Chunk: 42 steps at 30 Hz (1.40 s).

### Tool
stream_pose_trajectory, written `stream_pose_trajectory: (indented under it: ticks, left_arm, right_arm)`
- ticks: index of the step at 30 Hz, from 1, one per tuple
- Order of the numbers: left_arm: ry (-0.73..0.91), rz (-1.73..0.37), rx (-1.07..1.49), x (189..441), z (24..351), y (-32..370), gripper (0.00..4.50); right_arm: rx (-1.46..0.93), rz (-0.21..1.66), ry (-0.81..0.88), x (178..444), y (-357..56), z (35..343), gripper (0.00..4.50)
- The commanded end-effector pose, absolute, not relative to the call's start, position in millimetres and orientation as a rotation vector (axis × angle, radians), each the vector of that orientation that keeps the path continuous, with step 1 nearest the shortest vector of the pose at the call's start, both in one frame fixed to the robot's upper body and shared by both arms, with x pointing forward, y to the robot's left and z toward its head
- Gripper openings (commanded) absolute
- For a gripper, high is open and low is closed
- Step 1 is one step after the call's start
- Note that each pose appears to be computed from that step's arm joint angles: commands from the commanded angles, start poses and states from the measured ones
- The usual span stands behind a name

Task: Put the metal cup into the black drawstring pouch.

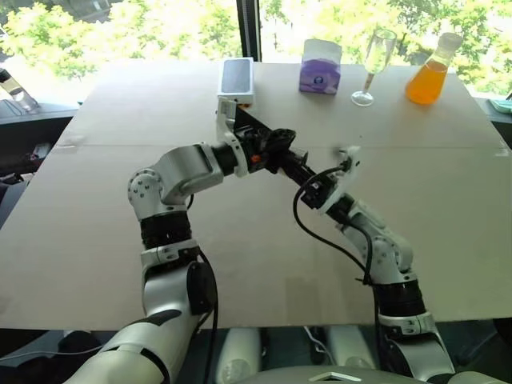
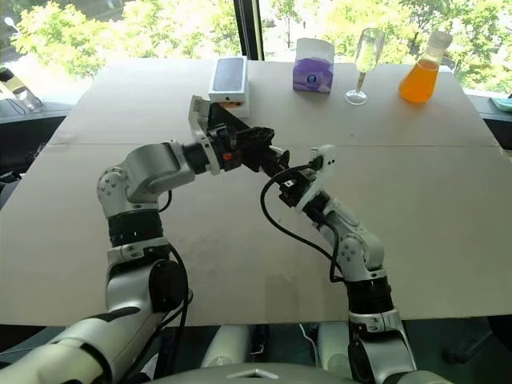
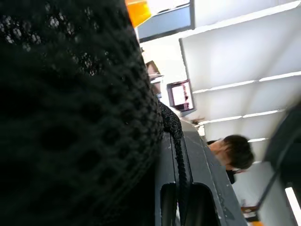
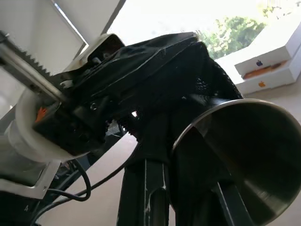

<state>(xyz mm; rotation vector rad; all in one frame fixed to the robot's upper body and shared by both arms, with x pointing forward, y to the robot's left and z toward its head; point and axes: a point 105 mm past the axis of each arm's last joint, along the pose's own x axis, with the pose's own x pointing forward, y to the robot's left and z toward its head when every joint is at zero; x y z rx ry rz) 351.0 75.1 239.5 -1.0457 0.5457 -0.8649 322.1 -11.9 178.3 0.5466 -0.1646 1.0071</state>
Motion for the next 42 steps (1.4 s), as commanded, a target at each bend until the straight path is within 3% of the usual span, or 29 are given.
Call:
stream_pose_trajectory:
  ticks: [1,4,8,12,20,26,31,36,42]
  left_arm:
    - [0.542,-0.975,-1.011,343,261,57,0.00]
    - [0.551,-0.975,-1.026,344,259,55,0.00]
    - [0.590,-0.937,-1.036,344,242,61,0.00]
    - [0.561,-0.961,-1.064,342,246,63,0.00]
    - [0.591,-1.216,-0.911,308,251,25,0.00]
    - [0.646,-1.209,-0.900,310,241,24,0.00]
    - [0.630,-1.190,-0.934,315,244,29,0.00]
    - [0.645,-1.024,-0.975,330,228,49,0.00]
    - [0.693,-0.989,-0.856,324,218,42,0.00]
  right_arm:
    - [0.413,1.078,-0.270,315,5,197,0.01]
    - [0.328,1.100,-0.298,313,12,197,0.01]
    - [0.527,1.036,-0.292,323,2,204,0.01]
    - [0.626,0.942,-0.227,340,-16,190,0.01]
    - [0.453,1.056,-0.212,332,5,184,0.01]
    - [0.262,1.158,-0.331,321,23,198,0.01]
    - [-0.066,1.168,-0.399,314,37,184,0.01]
    - [-0.283,1.129,-0.506,315,42,184,0.01]
    - [-0.713,1.245,-0.569,311,54,152,0.01]
